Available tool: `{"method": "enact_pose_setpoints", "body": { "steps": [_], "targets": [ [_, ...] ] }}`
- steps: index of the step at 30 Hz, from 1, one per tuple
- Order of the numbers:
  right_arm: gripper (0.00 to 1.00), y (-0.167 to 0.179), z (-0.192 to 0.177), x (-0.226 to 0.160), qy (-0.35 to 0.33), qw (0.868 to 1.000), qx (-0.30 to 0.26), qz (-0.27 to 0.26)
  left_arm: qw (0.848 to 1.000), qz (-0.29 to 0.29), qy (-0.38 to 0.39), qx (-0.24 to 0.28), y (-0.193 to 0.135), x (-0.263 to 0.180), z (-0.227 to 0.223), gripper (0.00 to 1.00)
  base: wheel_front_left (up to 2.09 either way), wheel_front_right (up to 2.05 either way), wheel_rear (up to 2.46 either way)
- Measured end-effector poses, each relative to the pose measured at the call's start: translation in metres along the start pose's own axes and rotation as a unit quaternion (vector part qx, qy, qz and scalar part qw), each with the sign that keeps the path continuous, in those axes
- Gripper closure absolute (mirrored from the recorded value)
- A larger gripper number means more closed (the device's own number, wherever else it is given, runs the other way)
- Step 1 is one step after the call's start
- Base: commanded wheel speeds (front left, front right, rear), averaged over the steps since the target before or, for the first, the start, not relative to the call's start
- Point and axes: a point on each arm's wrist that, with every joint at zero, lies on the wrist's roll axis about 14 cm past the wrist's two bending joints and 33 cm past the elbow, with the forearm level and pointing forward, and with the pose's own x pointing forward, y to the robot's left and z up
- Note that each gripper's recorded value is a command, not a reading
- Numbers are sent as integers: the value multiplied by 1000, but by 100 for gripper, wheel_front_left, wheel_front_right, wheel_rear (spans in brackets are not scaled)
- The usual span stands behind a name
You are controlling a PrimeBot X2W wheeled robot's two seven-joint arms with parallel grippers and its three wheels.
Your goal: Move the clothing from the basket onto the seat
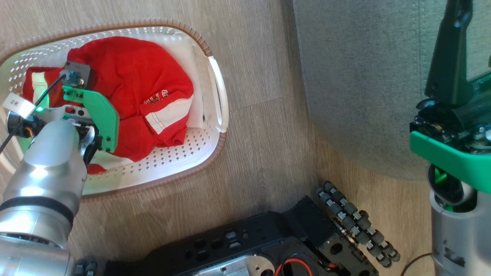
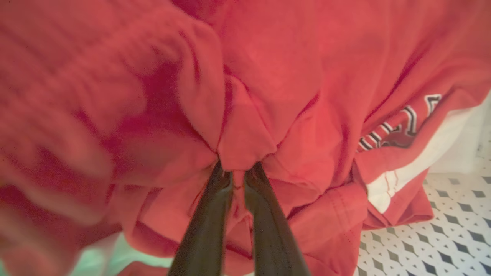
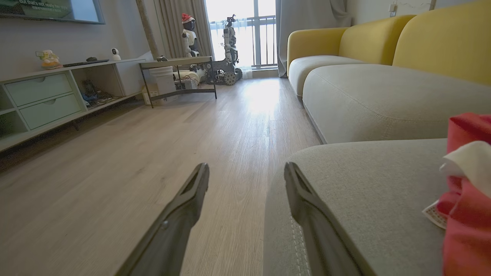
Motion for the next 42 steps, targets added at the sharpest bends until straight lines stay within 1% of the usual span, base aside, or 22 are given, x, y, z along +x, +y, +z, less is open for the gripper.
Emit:
{"method": "enact_pose_setpoints", "body": {
  "steps": [3,8,15,21,24,26,27,36,39,42],
  "targets": [
    [0,1,5,0,-5,1000,0,1,1000,3,-6,-2,1,-5,4,100,0,0,0],
    [0,2,17,0,-14,1000,2,1,999,4,-39,-7,-2,-17,20,100,0,0,0],
    [0,4,55,-4,-47,999,2,-1,996,-3,-92,-13,-21,-51,28,100,0,0,0],
    [0,9,94,-15,-78,997,7,2,988,3,-157,-10,-34,-93,51,100,0,0,0],
    [0,10,107,-26,-83,997,12,2,980,-1,-199,-7,-46,-117,65,100,0,0,0],
    [0,12,122,-35,-92,996,13,7,973,0,-233,-1,-54,-141,74,100,0,0,0],
    [0,12,122,-35,-92,996,13,7,973,0,-233,-1,-54,-141,74,100,0,0,0],
    [0,25,158,-63,-117,992,27,26,944,10,-331,2,-66,-214,92,100,0,0,0],
    [0,29,169,-73,-125,991,27,35,931,13,-364,0,-70,-238,97,100,0,0,0],
    [0,34,177,-82,-132,990,32,42,915,19,-403,7,-70,-267,109,100,0,0,0]
  ]
}}
